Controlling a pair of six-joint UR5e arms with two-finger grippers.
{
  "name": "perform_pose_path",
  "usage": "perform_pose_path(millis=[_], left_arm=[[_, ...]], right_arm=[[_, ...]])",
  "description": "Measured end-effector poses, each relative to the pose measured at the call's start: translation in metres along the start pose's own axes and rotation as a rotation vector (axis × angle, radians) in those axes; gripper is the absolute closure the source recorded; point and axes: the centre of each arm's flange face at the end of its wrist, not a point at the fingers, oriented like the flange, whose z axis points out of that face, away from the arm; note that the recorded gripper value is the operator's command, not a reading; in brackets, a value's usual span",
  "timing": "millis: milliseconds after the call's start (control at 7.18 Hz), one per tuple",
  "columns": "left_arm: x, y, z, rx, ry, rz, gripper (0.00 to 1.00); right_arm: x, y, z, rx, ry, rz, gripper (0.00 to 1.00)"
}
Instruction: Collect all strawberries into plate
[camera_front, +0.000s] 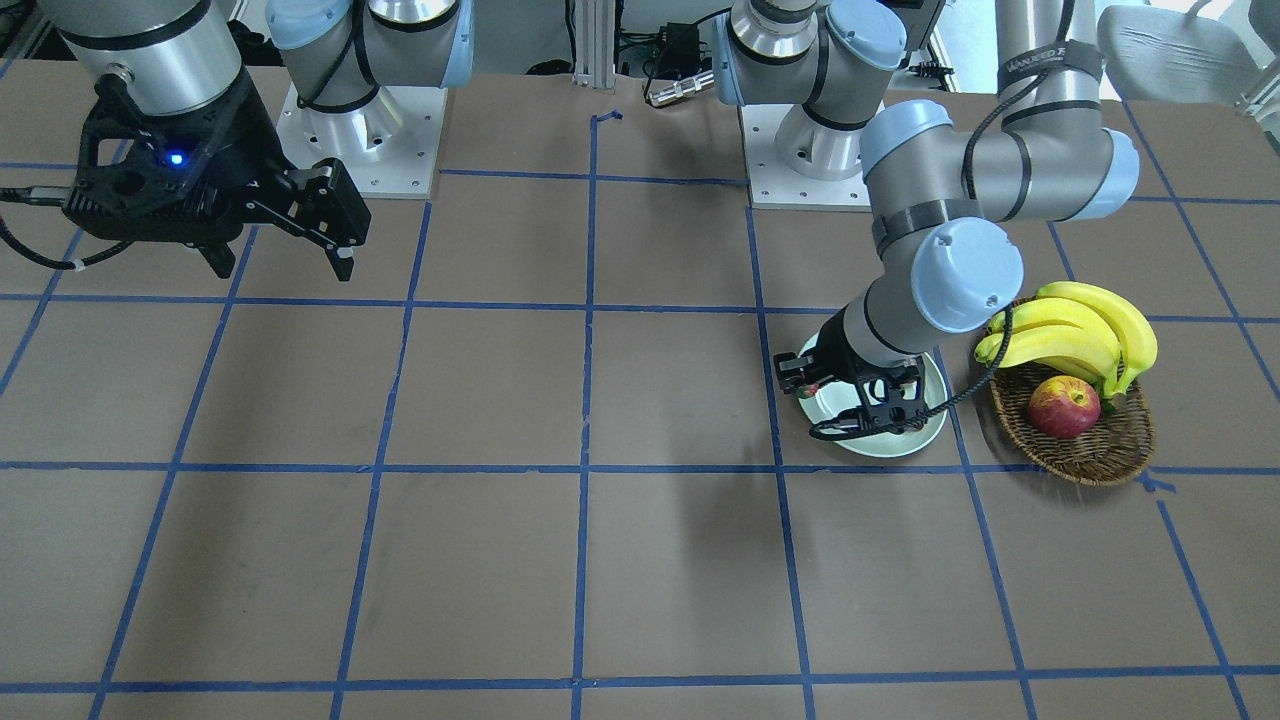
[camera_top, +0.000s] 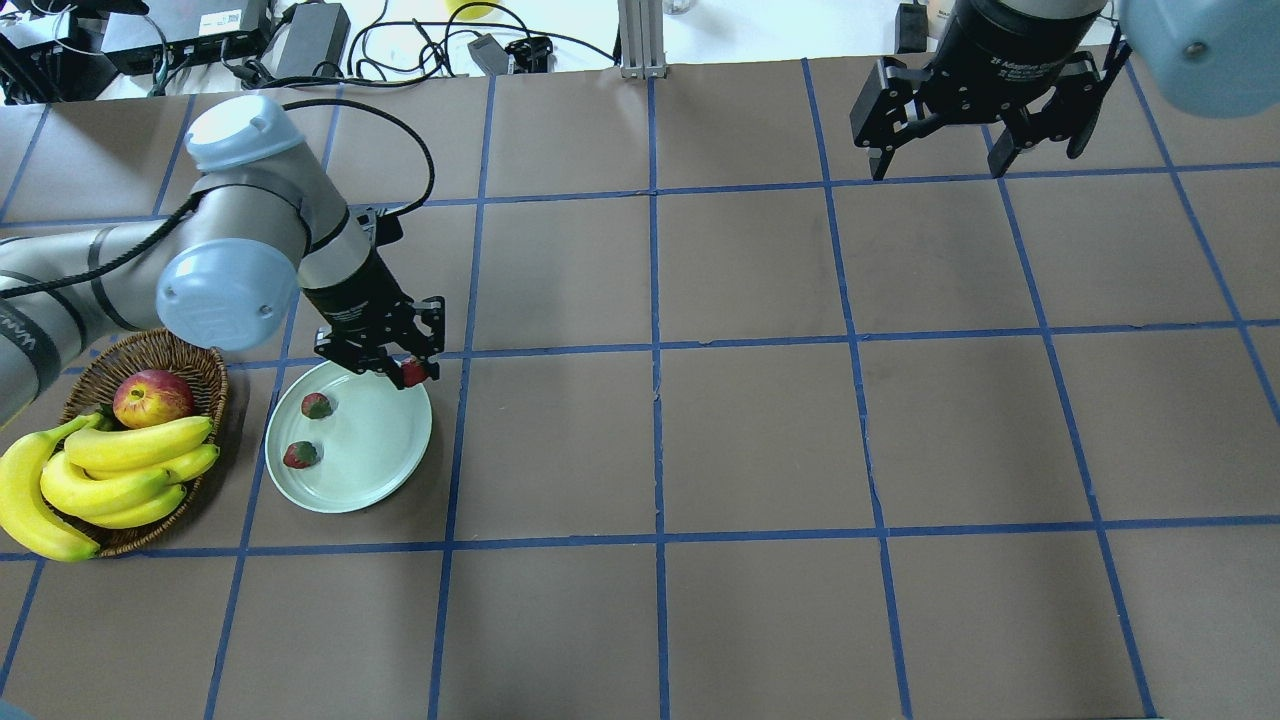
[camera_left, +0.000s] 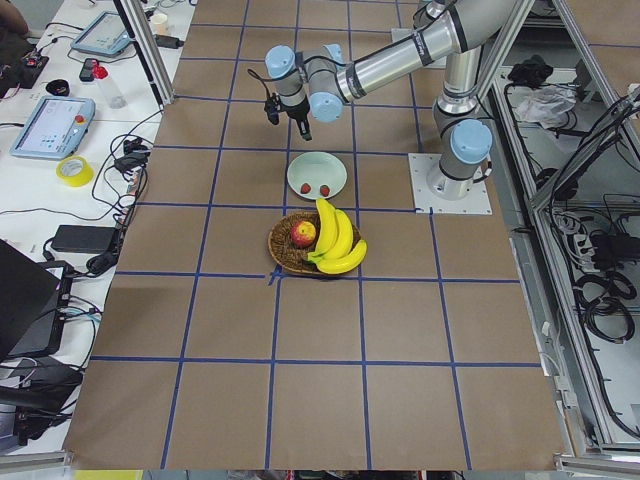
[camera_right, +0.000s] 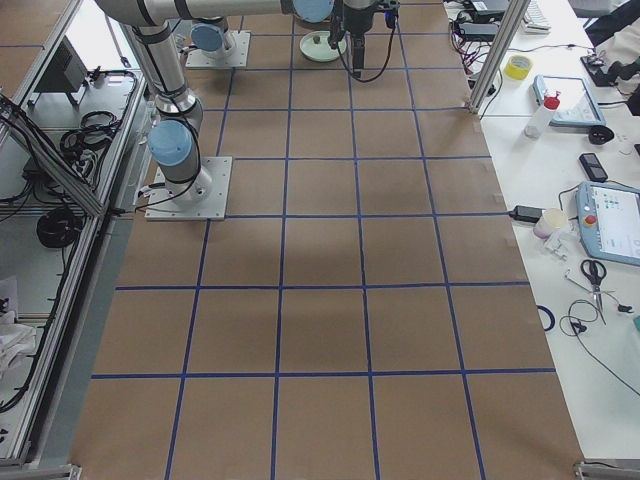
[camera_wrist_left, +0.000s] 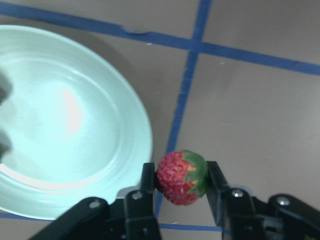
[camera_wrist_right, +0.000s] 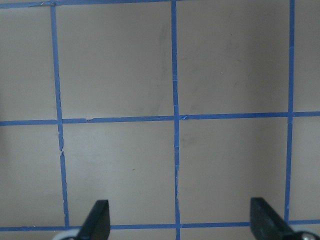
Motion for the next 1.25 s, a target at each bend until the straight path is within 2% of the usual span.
perform_pose_path(millis=[139,278,418,835,1253], left_arm=[[-0.021,-0.003,0.004,-0.027,0.008,0.015,1.00],[-0.033,-0.006,0.011,-0.046,0.014,0.019,0.84],[-0.037,-0.008,0.017,-0.057,0.017,0.020,0.01],[-0.042,-0.009,0.020,-0.068,0.004,0.019,0.00],[-0.042,-0.005,-0.007,-0.021,-0.047,0.027,0.00]], right_arm=[[0.000,0.000,0.000,0.000,0.000,0.000,0.00],[0.000,0.000,0.000,0.001,0.000,0.000,0.00],[0.000,0.000,0.000,0.001,0.000,-0.001,0.00],[0.000,0.000,-0.001,0.001,0.000,-0.001,0.00],[0.000,0.000,-0.001,0.002,0.000,-0.001,0.00]])
